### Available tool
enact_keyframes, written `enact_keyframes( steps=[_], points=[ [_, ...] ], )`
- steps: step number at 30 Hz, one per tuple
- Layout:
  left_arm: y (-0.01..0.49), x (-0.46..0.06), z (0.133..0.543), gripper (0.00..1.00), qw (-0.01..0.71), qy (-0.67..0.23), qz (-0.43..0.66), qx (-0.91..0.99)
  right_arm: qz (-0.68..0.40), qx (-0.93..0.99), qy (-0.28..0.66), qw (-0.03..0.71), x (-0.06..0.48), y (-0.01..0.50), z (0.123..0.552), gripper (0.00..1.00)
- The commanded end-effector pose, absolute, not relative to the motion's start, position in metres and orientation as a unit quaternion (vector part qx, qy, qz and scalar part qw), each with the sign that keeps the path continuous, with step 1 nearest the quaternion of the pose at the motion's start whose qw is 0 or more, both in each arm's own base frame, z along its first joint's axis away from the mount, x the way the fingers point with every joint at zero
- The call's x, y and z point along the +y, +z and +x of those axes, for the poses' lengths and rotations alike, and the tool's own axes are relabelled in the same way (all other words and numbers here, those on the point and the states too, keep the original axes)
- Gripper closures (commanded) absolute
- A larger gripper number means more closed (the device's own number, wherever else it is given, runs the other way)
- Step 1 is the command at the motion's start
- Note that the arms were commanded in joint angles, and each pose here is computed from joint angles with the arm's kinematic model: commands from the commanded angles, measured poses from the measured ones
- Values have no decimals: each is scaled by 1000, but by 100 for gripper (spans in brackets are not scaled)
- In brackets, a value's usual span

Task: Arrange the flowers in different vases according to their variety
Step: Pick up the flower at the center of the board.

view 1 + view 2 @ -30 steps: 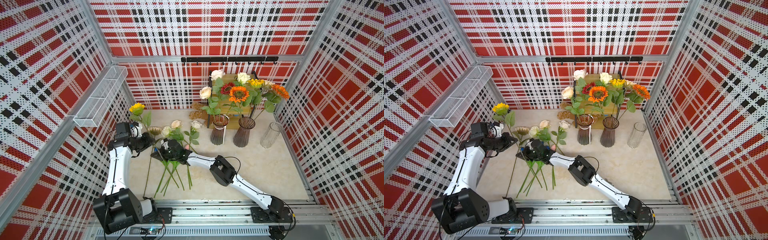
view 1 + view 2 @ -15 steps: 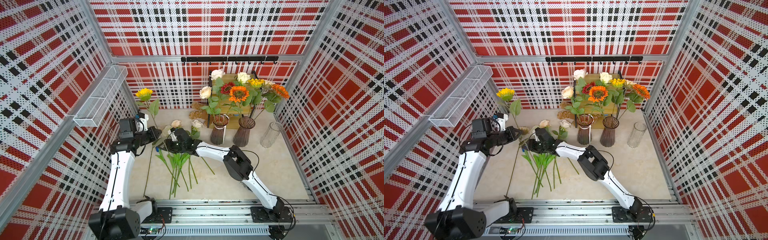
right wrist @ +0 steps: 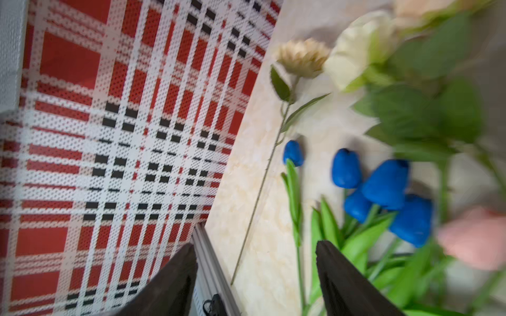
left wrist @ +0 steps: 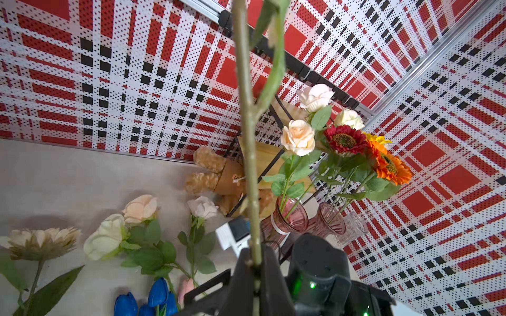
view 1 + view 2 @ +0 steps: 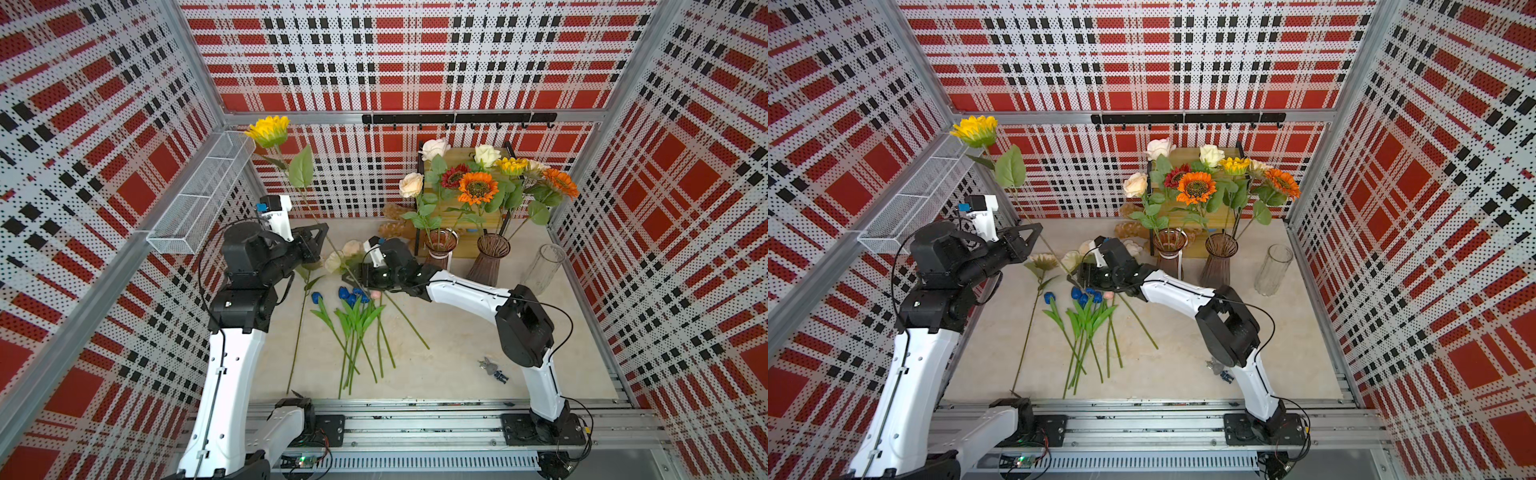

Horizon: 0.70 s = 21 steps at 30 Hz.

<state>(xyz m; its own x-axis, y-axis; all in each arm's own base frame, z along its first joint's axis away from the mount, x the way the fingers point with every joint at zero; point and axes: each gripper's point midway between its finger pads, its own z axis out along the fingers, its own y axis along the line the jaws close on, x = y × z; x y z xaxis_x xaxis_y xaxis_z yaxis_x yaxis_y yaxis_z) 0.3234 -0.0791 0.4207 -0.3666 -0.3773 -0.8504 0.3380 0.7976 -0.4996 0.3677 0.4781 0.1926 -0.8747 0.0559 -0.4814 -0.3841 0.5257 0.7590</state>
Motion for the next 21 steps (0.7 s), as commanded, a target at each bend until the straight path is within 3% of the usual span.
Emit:
enact_keyframes(
  steps=[1, 13, 21],
  points=[
    [417, -80, 322, 100, 562, -318, 0, 764, -108, 840, 458, 271, 438, 222, 384, 25],
    [353, -86, 335, 100, 506, -336, -6, 794, -233, 756, 531, 304, 428, 311, 342, 28],
    [341, -103, 348, 100, 478, -362, 8, 800, -298, 730, 546, 281, 463, 309, 302, 34]
  ],
)
